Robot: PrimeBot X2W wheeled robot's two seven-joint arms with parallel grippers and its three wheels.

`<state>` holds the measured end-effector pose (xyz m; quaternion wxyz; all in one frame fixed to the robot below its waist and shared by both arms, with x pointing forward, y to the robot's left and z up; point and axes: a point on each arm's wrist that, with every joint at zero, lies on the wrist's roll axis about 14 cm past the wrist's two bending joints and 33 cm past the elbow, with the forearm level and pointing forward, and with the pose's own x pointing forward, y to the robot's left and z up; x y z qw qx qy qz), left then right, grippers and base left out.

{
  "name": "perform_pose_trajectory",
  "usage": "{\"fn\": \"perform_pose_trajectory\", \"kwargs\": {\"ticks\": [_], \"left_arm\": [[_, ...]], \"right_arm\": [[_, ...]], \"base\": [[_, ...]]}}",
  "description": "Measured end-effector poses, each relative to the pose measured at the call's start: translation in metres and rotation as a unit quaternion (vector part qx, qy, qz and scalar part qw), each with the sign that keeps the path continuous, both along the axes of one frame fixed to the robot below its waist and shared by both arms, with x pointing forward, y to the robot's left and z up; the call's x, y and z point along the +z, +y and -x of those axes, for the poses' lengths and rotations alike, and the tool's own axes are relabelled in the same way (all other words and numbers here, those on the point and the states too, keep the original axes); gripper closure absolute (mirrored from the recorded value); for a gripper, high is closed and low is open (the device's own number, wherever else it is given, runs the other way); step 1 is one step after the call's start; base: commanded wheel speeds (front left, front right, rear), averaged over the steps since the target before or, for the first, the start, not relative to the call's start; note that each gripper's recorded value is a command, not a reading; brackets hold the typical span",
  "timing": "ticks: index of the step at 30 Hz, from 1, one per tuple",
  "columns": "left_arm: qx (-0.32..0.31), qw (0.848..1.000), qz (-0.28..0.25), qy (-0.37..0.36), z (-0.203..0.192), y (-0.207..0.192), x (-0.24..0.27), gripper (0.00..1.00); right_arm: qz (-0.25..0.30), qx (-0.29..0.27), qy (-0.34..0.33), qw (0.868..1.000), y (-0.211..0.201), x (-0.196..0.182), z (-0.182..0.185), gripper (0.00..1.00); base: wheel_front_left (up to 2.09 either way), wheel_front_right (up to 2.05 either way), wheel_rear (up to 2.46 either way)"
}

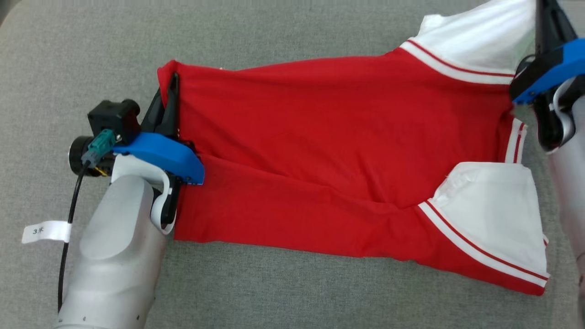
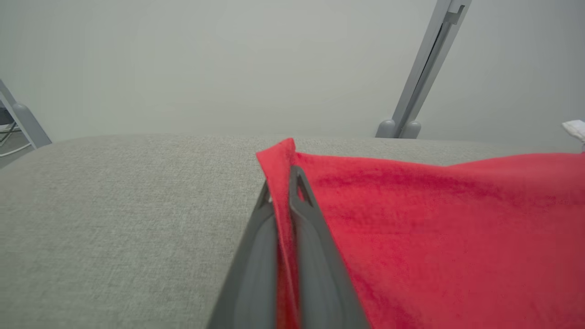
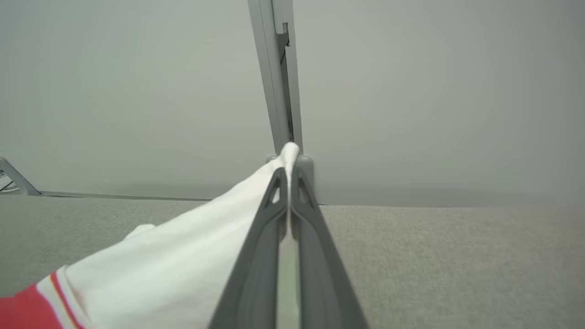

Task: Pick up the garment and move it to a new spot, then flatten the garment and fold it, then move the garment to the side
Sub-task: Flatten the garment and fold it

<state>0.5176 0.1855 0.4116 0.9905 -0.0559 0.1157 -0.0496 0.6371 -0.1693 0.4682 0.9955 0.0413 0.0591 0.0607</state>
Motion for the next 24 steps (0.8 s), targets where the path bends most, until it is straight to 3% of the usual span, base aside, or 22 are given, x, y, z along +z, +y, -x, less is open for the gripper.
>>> {"fn": "perform_pose_trajectory", "kwargs": {"ticks": [7,16,24], "left_arm": [[0.000,1.000,0.000,0.002,0.025,-0.003,0.004,1.00],[-0.007,1.000,-0.007,0.007,0.063,-0.007,0.001,1.00],[-0.013,1.000,-0.004,0.023,0.094,-0.014,-0.010,1.00]], "right_arm": [[-0.028,0.014,-0.016,0.999,-0.005,0.002,0.063,1.00],[-0.088,-0.016,0.009,0.996,-0.025,-0.015,0.148,1.00],[-0.115,-0.038,0.037,0.992,-0.026,-0.034,0.189,1.00]], "base": [[0.00,0.00,0.00],[0.00,0.00,0.00],[0.00,0.00,0.00]]}}
